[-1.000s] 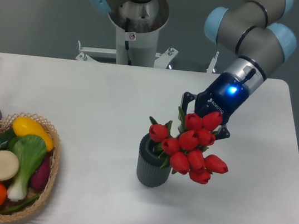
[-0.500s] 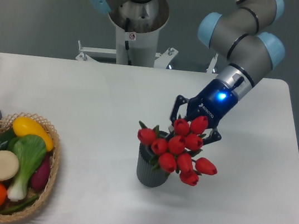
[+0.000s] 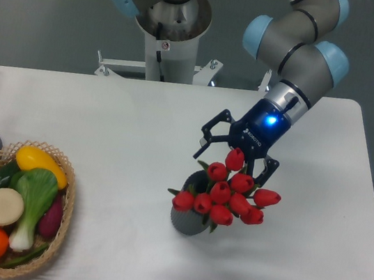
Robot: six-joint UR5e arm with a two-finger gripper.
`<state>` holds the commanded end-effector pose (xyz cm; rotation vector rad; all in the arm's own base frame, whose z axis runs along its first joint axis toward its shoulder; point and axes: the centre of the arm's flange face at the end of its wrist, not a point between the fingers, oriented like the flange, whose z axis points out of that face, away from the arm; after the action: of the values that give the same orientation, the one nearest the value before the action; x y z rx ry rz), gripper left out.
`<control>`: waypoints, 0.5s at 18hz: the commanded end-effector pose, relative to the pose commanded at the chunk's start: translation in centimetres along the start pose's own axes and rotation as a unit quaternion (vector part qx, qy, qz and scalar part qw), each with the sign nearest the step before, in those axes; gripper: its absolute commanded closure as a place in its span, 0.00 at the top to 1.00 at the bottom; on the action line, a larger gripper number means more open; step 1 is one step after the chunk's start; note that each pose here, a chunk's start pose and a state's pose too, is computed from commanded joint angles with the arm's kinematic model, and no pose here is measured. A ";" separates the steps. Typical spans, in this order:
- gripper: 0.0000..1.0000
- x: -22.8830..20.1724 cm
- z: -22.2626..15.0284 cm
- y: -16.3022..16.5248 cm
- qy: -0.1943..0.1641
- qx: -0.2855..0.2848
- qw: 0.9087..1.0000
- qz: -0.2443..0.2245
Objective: Insert the flowers into the vase
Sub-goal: 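Open the gripper to release the tulips in the vase, then raise the open gripper up away from the tulips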
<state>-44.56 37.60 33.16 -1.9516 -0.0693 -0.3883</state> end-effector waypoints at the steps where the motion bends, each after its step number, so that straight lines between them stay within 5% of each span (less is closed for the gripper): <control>1: 1.00 0.0 -0.4 -0.1 -0.007 -0.005 1.000 0.001; 9: 1.00 2.0 -1.7 0.1 -0.040 -0.051 0.998 0.016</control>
<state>-43.07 35.76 34.28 -2.0674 -0.0714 -0.2966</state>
